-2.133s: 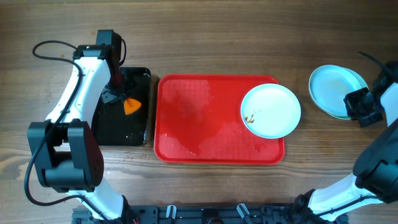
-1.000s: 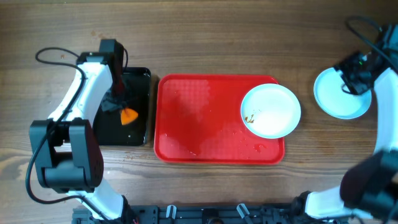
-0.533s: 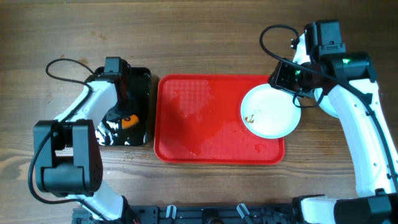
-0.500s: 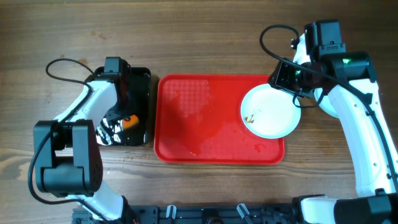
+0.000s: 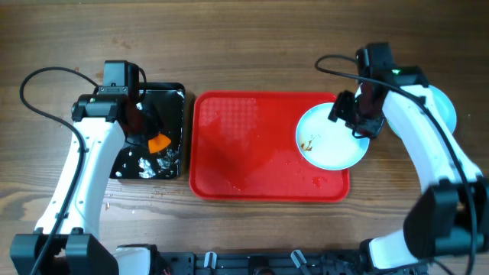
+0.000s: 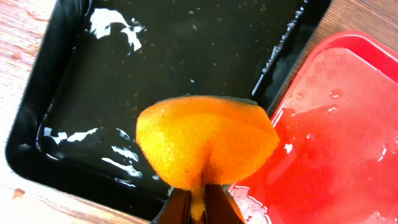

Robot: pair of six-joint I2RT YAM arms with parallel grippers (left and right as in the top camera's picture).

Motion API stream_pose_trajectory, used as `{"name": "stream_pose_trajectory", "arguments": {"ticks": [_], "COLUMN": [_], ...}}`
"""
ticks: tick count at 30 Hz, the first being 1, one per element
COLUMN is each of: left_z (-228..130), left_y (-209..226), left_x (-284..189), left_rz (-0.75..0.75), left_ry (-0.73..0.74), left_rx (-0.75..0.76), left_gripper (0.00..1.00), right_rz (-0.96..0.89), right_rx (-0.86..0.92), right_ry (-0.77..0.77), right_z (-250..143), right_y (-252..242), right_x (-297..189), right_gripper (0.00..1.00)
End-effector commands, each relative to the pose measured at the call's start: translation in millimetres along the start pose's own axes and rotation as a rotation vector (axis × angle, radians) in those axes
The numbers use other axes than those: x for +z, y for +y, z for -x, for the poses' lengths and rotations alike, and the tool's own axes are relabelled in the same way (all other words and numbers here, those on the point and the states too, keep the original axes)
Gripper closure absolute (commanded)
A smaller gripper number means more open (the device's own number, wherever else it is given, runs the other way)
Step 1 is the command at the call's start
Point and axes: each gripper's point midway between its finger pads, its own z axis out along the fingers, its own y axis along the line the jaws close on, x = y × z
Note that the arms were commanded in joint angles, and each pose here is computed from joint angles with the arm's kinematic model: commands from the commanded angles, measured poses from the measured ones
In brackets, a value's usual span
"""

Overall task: Clean dirty plates on tray and stack at the side
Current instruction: 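Grasp the last blue plate rim on the red tray with the right gripper, then scrub the held plate with the sponge in the left gripper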

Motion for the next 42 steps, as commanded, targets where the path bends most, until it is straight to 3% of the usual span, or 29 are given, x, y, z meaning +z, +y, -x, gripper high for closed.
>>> {"name": "stream_pose_trajectory", "arguments": {"ticks": [1,5,9,21,22,24,25,30,36,42], "left_z": [0.6,3.2,6.0,8.7,8.7,8.7,8.6,8.1,-3.3,-49.8], "left_y": [-9.5,-10.9,-12.4,-13.9,-13.9,-13.8,-13.8,-13.9,-37.1,-111.2], "left_x": [-6.4,-6.5,-6.7,-6.8,-6.8,-6.8,-6.8,-6.8,-9.1,-22.7], "left_rz": [-0.036,-0.042,-0.047,-0.053,-0.053,-0.053,-0.053,-0.054,-0.174,-0.409], "left_ry": [-0.009,-0.020,-0.031,-0.043,-0.043,-0.043,-0.042,-0.040,0.012,0.099], "left_rx": [0.027,0.028,0.036,0.043,0.043,0.043,0.043,0.044,0.098,0.335], "left_gripper": [0.96,0.96,0.96,0.96,0.96,0.96,0.96,0.96,0.96,0.96], "right_rz": [-0.107,-0.123,-0.128,0.034,0.039,0.045,0.047,0.060,0.018,-0.008], "right_rx": [0.123,0.239,0.286,0.252,0.252,0.248,0.245,0.194,0.037,-0.091], "right_ry": [0.033,0.058,0.071,0.071,0.068,0.063,0.061,0.049,0.051,0.059], "right_z": [14.3,25.0,25.7,21.2,22.1,23.2,23.5,19.8,-3.4,-45.4], "right_y": [-41.7,-76.8,-94.6,-63.3,-62.4,-60.3,-59.1,-35.9,0.4,44.3], "right_x": [24.0,30.6,42.9,72.0,72.0,72.2,72.5,74.0,76.6,84.5], "right_gripper": [0.34,0.32,0.36,0.43,0.54,0.88,0.96,0.96,0.95,0.96]}}
